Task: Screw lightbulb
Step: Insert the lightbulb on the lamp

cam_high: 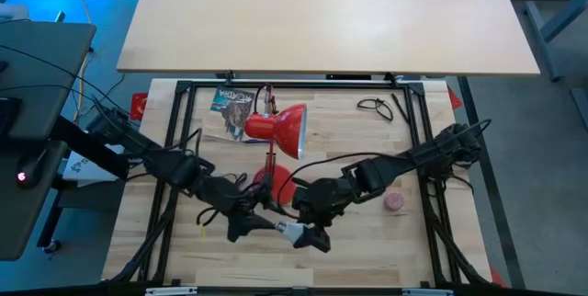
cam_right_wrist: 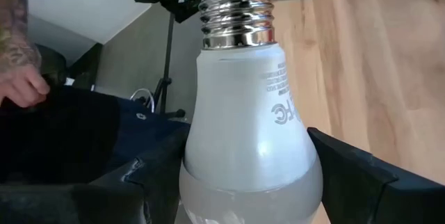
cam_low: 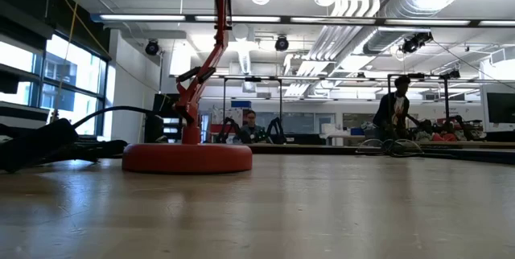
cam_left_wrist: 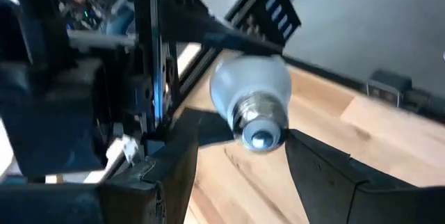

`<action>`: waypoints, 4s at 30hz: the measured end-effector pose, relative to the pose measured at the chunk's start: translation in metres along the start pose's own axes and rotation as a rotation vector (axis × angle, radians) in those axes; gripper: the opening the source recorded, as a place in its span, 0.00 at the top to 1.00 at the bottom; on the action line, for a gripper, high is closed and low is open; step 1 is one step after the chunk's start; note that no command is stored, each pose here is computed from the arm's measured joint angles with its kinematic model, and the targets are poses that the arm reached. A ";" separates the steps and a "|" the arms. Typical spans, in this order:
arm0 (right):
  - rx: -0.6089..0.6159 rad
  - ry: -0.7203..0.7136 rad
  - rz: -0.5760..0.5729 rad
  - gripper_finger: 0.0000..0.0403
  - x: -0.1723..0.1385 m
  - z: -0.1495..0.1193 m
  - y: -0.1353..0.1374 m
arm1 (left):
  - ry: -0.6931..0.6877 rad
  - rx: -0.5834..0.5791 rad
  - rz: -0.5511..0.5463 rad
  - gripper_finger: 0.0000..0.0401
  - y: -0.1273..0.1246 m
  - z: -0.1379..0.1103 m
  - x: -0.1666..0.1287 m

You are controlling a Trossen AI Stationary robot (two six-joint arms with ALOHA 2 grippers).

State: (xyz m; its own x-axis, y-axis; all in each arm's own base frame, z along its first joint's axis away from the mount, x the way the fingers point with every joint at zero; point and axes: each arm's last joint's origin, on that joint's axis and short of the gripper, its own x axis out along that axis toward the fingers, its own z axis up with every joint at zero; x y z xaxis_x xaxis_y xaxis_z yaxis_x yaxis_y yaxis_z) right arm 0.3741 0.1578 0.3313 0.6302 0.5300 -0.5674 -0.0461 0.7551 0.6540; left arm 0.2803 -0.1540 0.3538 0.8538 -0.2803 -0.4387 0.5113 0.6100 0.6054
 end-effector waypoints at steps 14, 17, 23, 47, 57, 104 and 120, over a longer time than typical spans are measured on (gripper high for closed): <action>-0.002 -0.006 -0.004 0.36 0.001 0.000 0.000 | -0.026 0.053 -0.020 0.48 -0.011 0.006 0.011; -0.001 -0.006 -0.004 0.36 0.001 0.000 0.000 | -0.037 0.059 -0.003 0.48 -0.013 0.009 0.014; -0.001 -0.006 -0.005 0.36 0.001 0.000 0.000 | -0.012 0.058 0.004 0.48 -0.014 0.007 0.018; -0.009 -0.028 0.016 0.36 0.001 0.002 0.002 | -0.007 0.082 0.009 0.54 -0.014 0.006 0.022; -0.014 -0.031 0.031 0.36 0.000 0.002 0.004 | -0.050 0.078 0.026 0.63 -0.016 0.012 0.022; 0.043 0.018 0.112 0.03 0.000 0.003 0.006 | -0.057 0.032 0.008 0.71 -0.020 0.014 0.022; -0.163 -0.122 -0.136 0.01 -0.067 0.002 0.012 | 0.065 -0.187 0.094 0.71 -0.037 0.023 -0.014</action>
State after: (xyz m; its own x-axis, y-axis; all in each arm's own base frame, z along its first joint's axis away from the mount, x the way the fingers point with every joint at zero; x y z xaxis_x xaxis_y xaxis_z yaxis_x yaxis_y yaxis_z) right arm 0.3328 0.1303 0.3780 0.7277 0.3764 -0.5734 -0.0727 0.8736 0.4812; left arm 0.2523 -0.1894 0.3527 0.8856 -0.1714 -0.4318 0.3977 0.7600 0.5141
